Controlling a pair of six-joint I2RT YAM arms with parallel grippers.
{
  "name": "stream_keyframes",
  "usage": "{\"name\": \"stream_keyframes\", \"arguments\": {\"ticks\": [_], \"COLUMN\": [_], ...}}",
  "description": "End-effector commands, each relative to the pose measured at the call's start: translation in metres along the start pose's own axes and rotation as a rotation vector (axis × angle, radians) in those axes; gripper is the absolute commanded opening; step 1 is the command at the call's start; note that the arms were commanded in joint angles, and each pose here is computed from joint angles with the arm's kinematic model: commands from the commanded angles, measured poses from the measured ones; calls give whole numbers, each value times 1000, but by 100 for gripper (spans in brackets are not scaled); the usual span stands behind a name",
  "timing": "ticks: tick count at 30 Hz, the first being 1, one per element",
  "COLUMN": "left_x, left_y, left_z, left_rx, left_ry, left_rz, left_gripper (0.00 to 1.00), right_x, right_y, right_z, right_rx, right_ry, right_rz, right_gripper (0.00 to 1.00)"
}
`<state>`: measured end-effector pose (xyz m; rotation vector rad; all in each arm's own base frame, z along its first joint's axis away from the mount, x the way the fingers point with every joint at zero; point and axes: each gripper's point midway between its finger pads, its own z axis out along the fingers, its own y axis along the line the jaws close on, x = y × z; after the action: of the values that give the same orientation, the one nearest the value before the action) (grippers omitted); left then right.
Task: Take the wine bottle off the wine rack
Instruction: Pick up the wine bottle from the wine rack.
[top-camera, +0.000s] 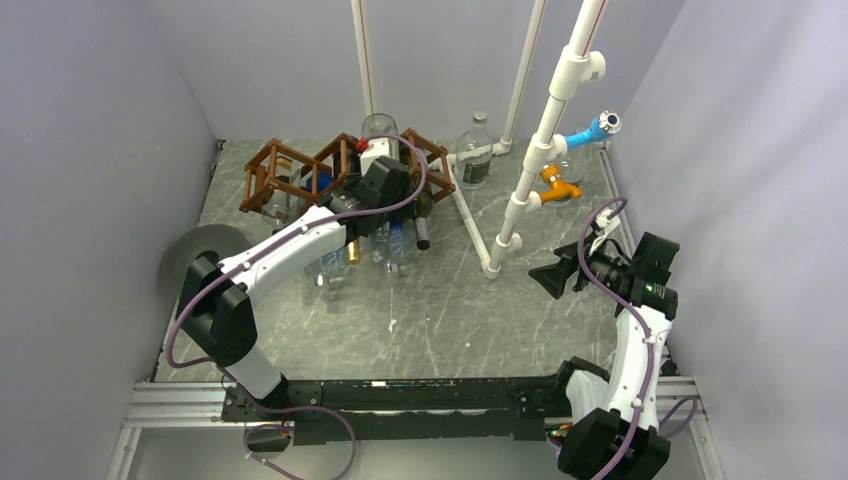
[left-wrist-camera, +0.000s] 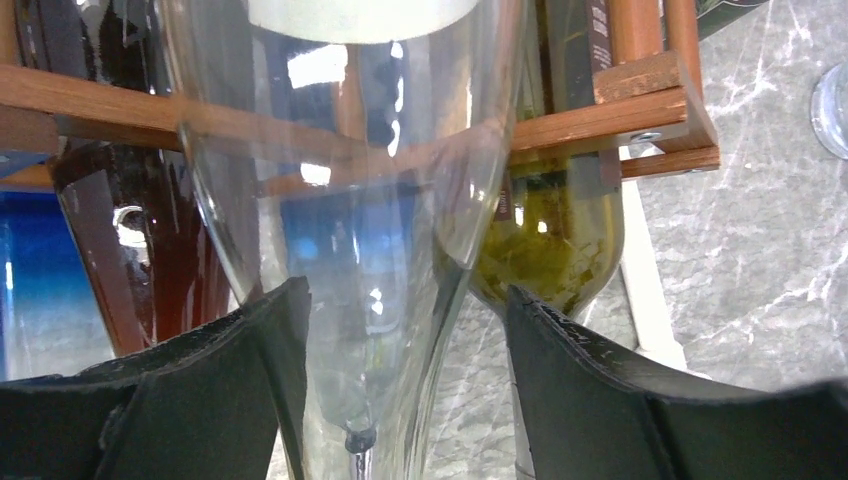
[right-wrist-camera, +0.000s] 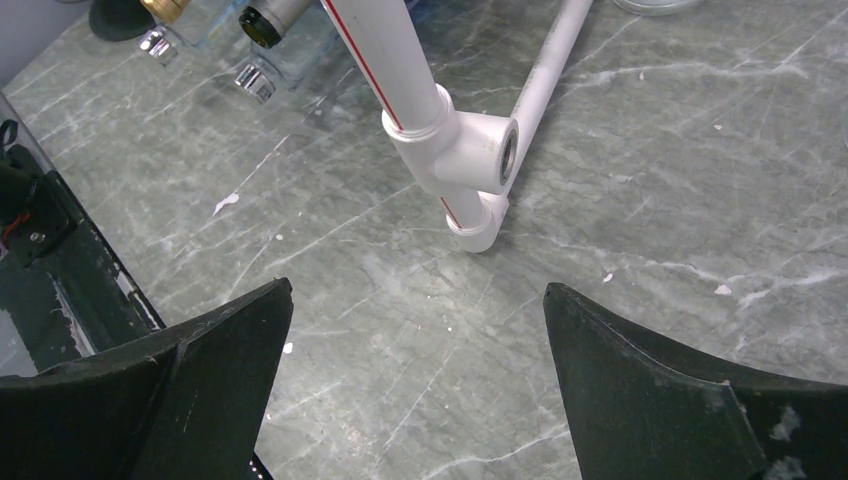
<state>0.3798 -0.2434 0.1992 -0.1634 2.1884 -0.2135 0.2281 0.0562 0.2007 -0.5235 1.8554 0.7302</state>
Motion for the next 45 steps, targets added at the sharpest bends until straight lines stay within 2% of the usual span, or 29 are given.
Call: {"name": "stream_keyframes", "arguments": {"ticks": [1,10,18,24,29,32,34,36,41,45], "left_x": [-8,-14,-17,-19,-20,-22,-22,-22,-20,-19], "left_y": [1,1,1,1,1,0,1,2,3,2], "left_z": [-12,-23,-27,-29,-29,-30,-30,-29,-26,-24], "left_rx": [18,35,41,44,50,56,57,52,36,34], "left_ry": [-19,-35,-43,-52,-58,-67,-70,-73,-70,-63], "left_rz": [-19,-37,-46,-45,-49,-52,-52,-54,-62,-65], "left_gripper": [75,66,46,35,30,19,15,17,38,45], "right_x": [-6,-5,-5,-5,-5,-5,-5,-5,-5,-5], "right_y": [-1,-1,-2,-1,-1,-1,0,-1,-1,-1], "right_z": [1,1,0,0,0,0,0,0,0,0], "right_rx": [-4,-3,-2,-3,-3,-3,-4,-2,-2,-2], "right_ry": [-16,-14,-12,-12,-12,-12,-12,-11,-11,-10], "right_rz": [-64,-66,-70,-71,-70,-73,-73,-73,-74,-75], "right_gripper": [100,100,100,100,100,100,100,100,100,100]}}
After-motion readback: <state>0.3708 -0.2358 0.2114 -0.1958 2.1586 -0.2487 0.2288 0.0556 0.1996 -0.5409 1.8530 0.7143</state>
